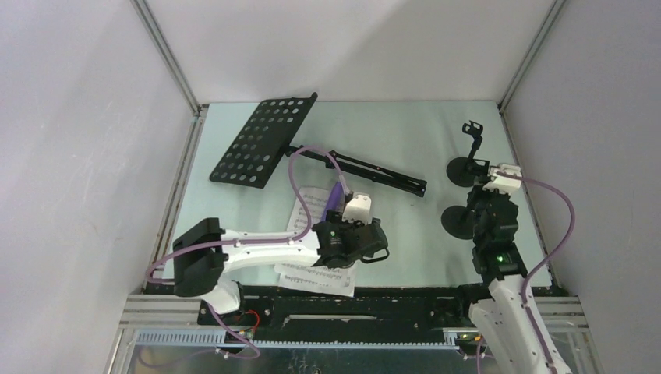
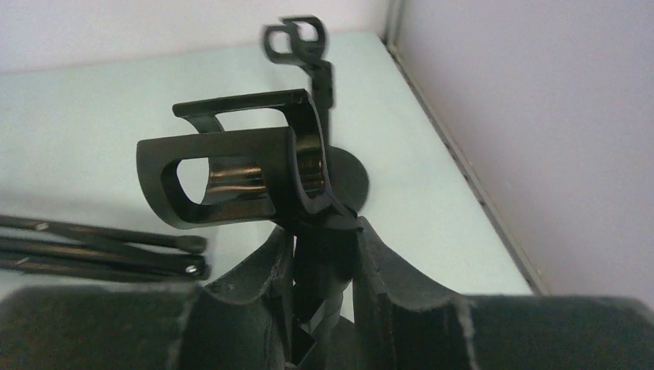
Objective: Pack up the instrument practice props
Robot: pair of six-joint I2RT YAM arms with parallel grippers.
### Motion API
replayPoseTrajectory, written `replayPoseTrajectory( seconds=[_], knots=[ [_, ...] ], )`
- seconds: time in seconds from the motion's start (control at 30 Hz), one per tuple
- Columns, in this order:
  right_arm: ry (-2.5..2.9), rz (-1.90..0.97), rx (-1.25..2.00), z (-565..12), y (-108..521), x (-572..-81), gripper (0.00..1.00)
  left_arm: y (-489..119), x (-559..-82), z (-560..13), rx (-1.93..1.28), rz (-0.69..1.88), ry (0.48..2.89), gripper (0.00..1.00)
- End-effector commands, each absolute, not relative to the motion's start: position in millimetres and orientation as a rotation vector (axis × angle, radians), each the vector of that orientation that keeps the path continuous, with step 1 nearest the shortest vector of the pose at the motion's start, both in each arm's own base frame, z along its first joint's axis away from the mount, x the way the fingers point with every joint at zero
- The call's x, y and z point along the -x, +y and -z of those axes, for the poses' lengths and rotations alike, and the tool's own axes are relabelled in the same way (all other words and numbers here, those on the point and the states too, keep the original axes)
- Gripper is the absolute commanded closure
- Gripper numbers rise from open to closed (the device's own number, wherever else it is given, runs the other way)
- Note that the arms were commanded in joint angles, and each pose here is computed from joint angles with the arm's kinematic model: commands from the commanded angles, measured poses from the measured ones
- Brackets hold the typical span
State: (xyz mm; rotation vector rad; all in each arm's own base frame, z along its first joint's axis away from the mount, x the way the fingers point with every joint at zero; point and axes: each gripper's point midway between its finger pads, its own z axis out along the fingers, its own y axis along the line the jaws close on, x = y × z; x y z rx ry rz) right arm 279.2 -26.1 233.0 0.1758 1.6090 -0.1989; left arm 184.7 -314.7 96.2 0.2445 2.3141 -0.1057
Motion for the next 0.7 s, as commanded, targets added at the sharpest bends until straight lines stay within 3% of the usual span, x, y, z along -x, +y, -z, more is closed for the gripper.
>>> replayPoseTrajectory(
  seconds=[0.0, 0.23, 0.43, 0.5, 0.57, 0.67],
  knots=[
    [1.378, 0.162, -0.288, -284.1, -53.2, -299.9, 1.0, -325.7, -184.2, -146.0, -0.227, 0.204, 2.217, 0.09],
    [1.323, 0.243, -0.303, -268.7, -85.2, -328.4, 1.0, -323.2, -175.2, -177.7, -0.247, 0.356, 2.138, 0.09],
    [1.293, 0.394, -0.298, -264.6, -107.6, -342.5, 0.93, -300.7, -175.0, -199.0, -0.23, 0.401, 2.063, 0.09],
    [1.292, 0.425, -0.29, -261.4, -112.1, -346.0, 0.77, -292.5, -175.7, -202.1, -0.221, 0.398, 2.048, 0.09],
    [1.306, 0.44, -0.293, -255.8, -114.5, -348.1, 0.5, -285.3, -176.0, -204.5, -0.209, 0.398, 2.035, 0.09],
    [1.348, 0.397, -0.314, -245.1, -110.2, -346.3, 0.21, -273.7, -176.7, -204.7, -0.184, 0.391, 2.02, 0.04]
  ],
)
